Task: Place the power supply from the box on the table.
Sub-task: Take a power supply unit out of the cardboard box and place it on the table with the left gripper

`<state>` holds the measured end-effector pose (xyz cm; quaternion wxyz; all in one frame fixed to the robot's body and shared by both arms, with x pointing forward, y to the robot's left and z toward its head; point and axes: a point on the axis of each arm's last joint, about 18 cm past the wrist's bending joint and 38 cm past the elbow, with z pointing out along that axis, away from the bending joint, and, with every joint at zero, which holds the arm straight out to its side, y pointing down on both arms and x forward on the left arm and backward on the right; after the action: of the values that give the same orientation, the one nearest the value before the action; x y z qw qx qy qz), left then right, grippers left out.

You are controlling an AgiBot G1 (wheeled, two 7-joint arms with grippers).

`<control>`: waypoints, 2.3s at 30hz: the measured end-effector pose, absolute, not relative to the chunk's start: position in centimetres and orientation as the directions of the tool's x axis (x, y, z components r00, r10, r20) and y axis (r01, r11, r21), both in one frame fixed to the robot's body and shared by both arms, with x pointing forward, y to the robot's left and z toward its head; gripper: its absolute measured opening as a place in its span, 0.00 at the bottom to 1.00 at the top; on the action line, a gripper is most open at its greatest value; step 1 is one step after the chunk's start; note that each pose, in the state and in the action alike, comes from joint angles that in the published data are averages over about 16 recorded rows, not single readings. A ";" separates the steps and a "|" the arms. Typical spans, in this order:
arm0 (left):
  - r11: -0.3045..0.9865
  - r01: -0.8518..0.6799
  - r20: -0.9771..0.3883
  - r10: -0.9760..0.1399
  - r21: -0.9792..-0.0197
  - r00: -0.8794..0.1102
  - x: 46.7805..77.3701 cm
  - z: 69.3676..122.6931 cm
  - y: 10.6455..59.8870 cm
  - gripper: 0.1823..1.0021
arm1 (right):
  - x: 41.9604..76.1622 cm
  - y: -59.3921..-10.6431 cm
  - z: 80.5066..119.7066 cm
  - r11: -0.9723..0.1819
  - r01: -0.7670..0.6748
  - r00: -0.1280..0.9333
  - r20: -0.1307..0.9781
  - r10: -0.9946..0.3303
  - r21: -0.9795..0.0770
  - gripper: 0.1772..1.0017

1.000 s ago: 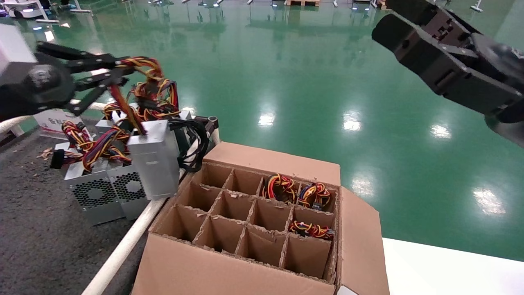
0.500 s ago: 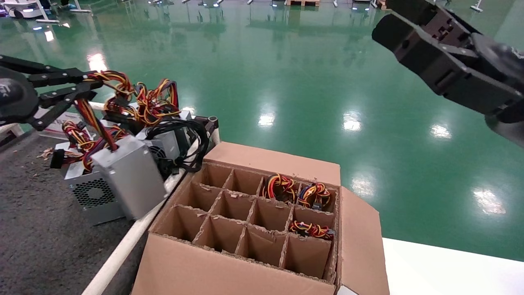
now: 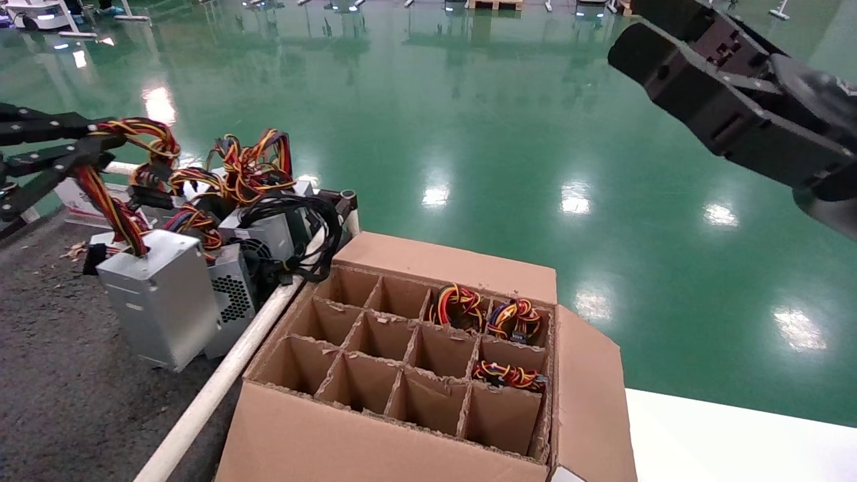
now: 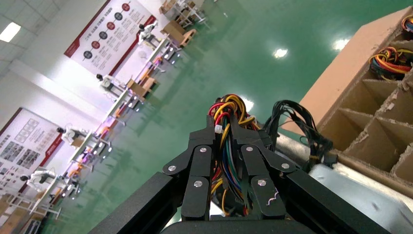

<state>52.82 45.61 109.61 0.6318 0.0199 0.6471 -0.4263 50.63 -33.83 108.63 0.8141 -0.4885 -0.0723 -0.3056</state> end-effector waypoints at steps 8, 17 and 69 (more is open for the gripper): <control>0.645 0.530 -0.823 -0.527 -0.550 -0.212 52.5 108.7 46.5 0.05 | 50.6 -33.8 108.6 0.336 0.568 0.803 0.416 -0.427 -0.751 1.00; 0.643 0.483 -0.796 -0.556 -0.595 -0.241 53.4 106.9 46.7 0.05 | 50.6 -33.8 108.6 0.336 0.568 0.803 0.416 -0.427 -0.751 1.00; 0.568 0.353 -0.667 -0.661 -0.744 -0.343 58.4 100.0 43.7 0.05 | 50.6 -33.8 108.6 0.336 0.568 0.803 0.416 -0.427 -0.751 1.00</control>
<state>58.40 43.71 100.00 0.5619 -0.1126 0.6843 -0.4509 50.63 -33.83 108.63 0.8141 -0.4885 -0.0723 -0.3056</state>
